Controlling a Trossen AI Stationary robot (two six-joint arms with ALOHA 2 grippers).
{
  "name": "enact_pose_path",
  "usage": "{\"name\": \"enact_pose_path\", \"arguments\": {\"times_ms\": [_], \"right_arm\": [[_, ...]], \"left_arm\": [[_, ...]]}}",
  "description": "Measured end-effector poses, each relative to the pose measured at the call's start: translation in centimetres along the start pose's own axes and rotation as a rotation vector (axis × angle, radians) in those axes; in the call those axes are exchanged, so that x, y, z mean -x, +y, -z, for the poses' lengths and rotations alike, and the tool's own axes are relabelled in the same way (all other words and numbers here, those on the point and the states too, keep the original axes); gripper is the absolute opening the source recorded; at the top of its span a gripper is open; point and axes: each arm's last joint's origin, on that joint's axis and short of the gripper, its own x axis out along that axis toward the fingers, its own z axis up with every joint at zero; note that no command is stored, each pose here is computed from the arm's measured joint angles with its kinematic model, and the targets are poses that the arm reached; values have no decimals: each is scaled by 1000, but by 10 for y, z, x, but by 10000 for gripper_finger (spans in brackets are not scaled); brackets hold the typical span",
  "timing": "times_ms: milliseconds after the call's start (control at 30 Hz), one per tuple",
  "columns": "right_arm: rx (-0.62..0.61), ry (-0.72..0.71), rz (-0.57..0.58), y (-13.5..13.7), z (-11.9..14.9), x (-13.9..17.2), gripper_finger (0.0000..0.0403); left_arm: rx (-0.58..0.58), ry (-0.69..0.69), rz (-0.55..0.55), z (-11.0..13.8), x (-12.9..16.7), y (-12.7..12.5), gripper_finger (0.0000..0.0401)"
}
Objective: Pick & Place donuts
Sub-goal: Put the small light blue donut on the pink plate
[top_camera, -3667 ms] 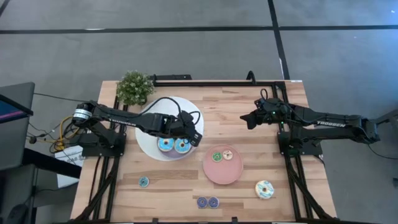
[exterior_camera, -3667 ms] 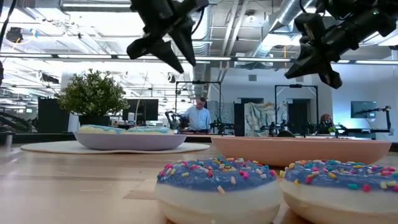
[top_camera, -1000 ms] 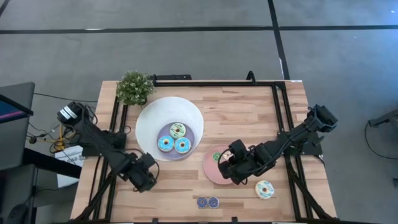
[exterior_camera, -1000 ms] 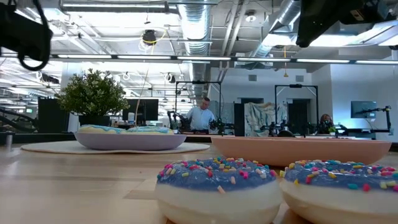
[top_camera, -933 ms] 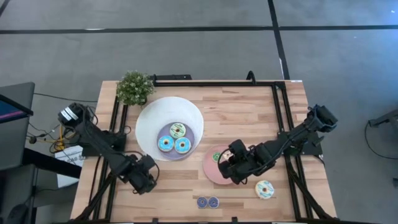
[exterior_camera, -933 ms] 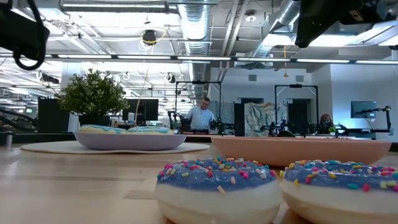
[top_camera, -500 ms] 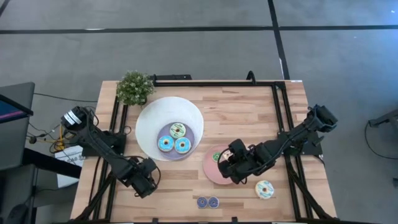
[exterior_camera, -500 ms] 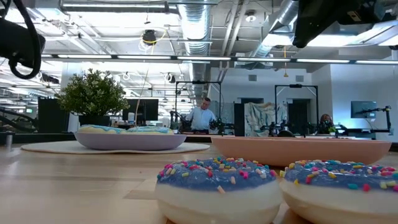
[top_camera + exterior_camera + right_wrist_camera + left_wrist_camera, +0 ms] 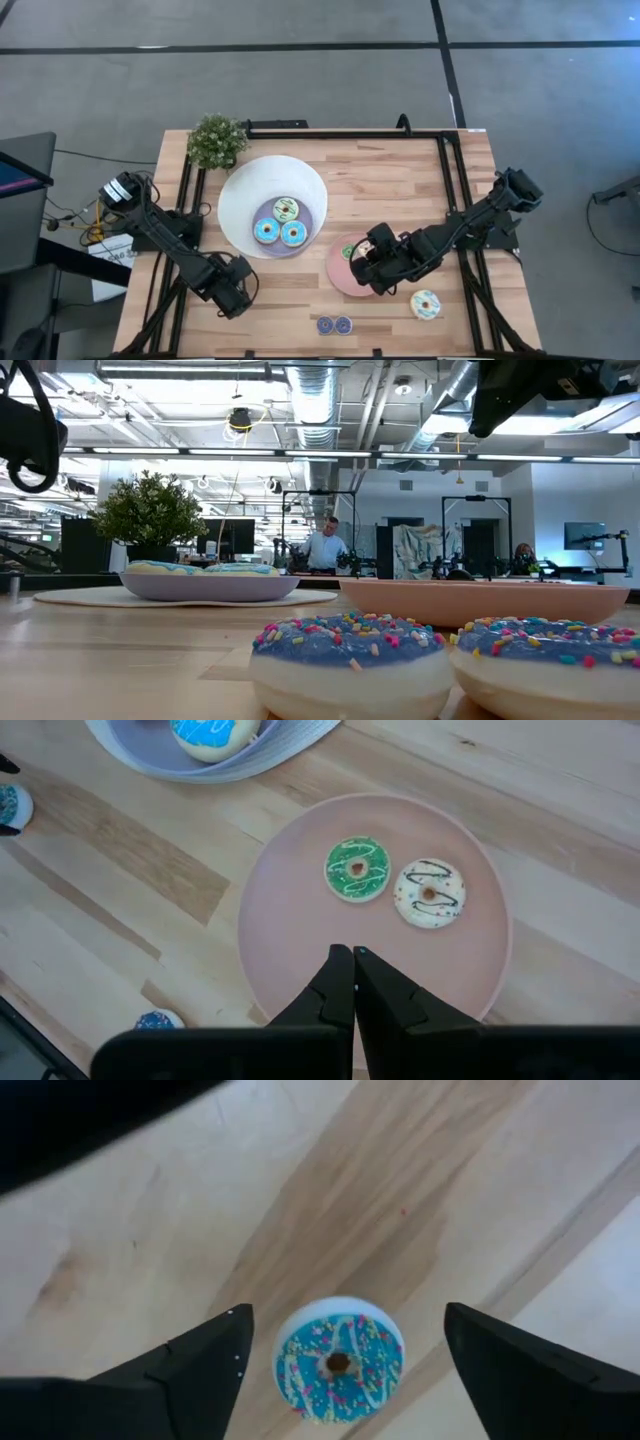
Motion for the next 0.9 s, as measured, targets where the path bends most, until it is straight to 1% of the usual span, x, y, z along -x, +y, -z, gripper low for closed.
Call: {"name": "enact_pose_path", "arguments": {"times_ms": [133,233,400,533,900], "right_arm": [[0,0,0,0,0,0,0],[0,0,-1,0,0,0,0],[0,-1,-1,0,0,0,0],[0,-3,0,0,0,0,0],[0,-6,1,0,0,0,0]], "left_arm": [[-5,44,4,3,0,0,337],[-7,44,-2,3,0,1,338],[28,58,-17,4,-7,7,338],[32,98,-28,6,-12,8,332],[14,116,-12,6,-19,2,295]]}}
